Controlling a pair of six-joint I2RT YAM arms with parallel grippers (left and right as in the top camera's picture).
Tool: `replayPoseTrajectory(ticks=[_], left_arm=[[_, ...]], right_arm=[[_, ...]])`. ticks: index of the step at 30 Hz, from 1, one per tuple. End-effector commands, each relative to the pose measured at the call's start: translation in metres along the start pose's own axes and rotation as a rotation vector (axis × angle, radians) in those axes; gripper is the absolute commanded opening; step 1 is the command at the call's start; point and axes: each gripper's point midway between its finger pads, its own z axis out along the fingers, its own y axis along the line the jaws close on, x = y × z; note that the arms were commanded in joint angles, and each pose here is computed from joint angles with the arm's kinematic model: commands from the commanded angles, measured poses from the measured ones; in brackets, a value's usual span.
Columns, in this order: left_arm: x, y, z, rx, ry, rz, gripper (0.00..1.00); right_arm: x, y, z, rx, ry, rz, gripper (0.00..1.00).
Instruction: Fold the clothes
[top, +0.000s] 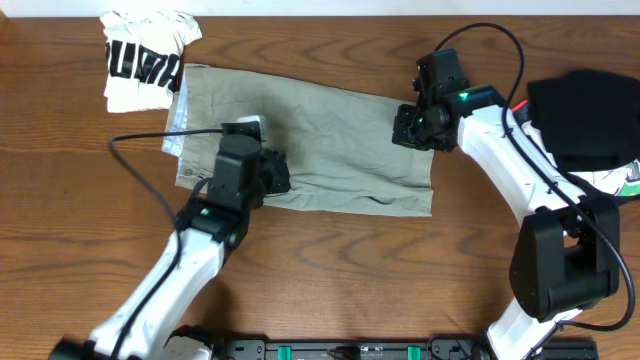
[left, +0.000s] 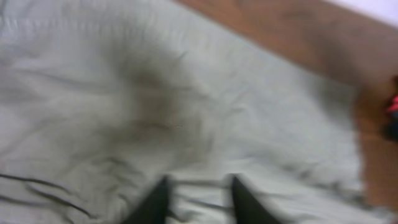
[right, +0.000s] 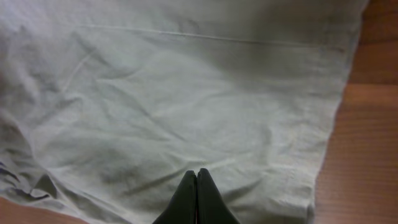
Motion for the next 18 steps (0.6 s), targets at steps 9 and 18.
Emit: replayPoseTrajectory(ticks=[9,18], left_arm=[[-0.020,-0.008,0.057,0.041,0.061,0.060,0.06],[0.017,0.017,0.093,-0.018,0.169,0.045,0.06]], right_arm=[[0.019,0.036,0.044,-0.110,-0.023,-0.078,0.02],[0.050,0.035,0.093,-0.035,0.048,-0.082,0.02]])
